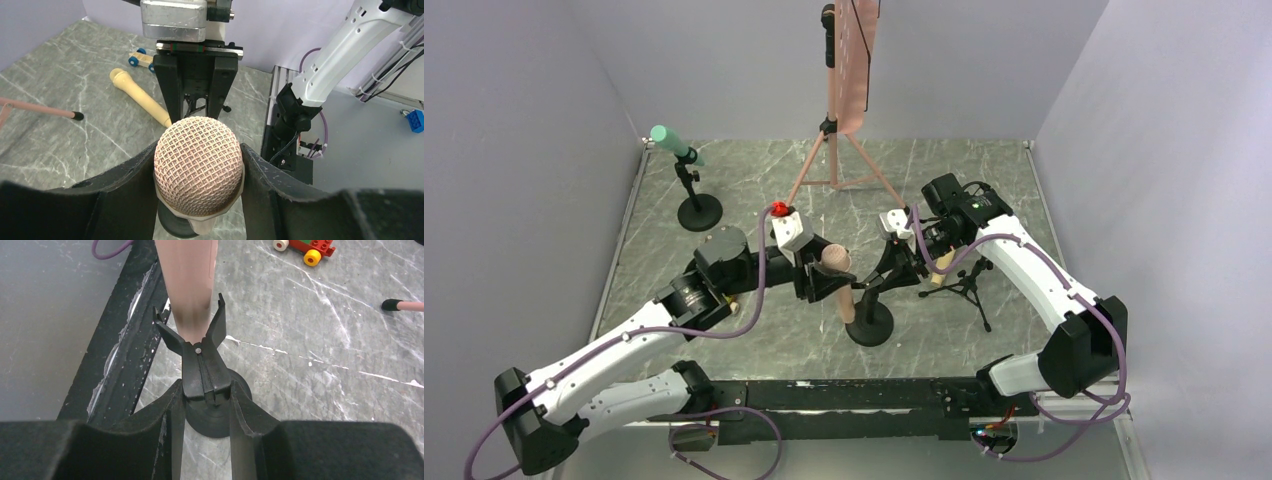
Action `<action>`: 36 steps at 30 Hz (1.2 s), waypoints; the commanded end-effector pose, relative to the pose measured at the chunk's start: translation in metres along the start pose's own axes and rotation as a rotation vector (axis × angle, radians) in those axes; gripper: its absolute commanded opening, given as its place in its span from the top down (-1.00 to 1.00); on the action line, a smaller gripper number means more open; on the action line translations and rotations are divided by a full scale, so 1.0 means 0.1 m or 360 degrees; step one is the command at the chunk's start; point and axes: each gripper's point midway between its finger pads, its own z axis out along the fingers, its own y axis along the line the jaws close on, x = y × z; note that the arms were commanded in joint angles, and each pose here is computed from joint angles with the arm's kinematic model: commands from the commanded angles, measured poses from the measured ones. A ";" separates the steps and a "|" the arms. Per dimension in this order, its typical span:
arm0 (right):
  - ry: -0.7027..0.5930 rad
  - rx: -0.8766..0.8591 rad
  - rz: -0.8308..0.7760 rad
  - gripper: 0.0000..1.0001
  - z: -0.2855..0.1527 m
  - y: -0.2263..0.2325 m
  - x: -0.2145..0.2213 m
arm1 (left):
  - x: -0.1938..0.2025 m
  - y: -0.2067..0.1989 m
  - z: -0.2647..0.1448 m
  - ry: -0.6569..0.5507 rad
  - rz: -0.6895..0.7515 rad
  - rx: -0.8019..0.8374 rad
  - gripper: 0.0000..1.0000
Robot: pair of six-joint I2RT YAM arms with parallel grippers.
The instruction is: Attach the microphones to the stand
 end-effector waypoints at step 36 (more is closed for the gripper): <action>-0.0078 -0.0033 -0.0013 0.63 -0.01 0.08 -0.14 | 0.00 -0.02 0.10 -0.0344 -0.0026 0.0017 1.00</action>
